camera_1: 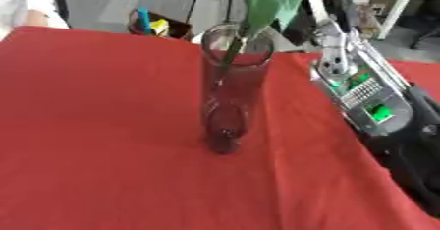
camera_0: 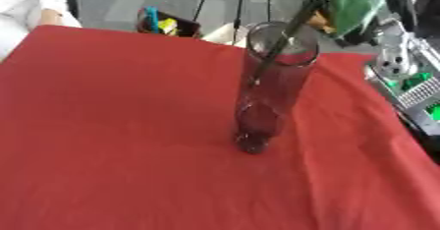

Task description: Arrange flowers into the vase.

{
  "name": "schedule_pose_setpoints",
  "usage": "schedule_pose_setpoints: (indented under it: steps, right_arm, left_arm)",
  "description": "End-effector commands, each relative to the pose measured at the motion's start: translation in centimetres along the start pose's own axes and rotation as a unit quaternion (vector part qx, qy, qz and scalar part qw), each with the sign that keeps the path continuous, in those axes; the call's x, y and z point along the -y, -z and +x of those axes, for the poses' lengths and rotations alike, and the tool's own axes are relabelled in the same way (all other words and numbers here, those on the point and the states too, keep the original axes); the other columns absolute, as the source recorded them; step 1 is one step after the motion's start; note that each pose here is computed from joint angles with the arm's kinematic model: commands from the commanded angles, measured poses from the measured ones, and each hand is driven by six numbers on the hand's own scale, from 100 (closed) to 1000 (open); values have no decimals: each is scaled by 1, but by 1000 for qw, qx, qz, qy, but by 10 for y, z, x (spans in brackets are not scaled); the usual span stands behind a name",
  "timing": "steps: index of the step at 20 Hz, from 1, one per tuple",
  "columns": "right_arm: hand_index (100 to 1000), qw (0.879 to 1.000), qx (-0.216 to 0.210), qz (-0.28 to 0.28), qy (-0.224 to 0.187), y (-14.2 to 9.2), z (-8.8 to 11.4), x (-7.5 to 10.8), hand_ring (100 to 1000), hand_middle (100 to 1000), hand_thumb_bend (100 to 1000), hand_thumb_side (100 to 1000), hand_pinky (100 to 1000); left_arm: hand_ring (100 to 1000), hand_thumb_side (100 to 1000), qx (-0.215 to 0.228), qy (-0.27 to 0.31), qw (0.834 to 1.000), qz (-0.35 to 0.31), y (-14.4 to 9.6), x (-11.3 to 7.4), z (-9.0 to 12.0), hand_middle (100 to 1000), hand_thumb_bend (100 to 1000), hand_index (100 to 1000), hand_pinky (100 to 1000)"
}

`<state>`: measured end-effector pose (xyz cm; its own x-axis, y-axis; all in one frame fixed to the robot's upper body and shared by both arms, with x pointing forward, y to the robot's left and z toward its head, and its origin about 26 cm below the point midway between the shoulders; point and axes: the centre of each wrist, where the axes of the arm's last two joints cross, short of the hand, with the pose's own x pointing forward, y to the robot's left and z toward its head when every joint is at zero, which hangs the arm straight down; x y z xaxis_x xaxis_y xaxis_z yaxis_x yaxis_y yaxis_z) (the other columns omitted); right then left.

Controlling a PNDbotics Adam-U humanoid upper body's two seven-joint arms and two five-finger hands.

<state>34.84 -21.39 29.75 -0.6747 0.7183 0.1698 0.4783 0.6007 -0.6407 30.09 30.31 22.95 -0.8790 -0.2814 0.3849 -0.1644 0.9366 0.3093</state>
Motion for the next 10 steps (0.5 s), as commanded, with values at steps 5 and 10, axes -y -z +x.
schedule_pose_setpoints:
  steps: [5, 10]
  right_arm:
    - [597, 998, 38, 14, -46, 3, 9, 14, 514, 511, 100, 865, 747]
    - [586, 997, 32, 42, -50, 10, 14, 14, 502, 503, 100, 828, 747]
  left_arm:
    - [867, 981, 16, 0, 1000, -3, 6, -1, 6, 859, 100, 951, 727]
    - [867, 981, 14, 0, 1000, -4, 5, -1, 5, 859, 100, 951, 727]
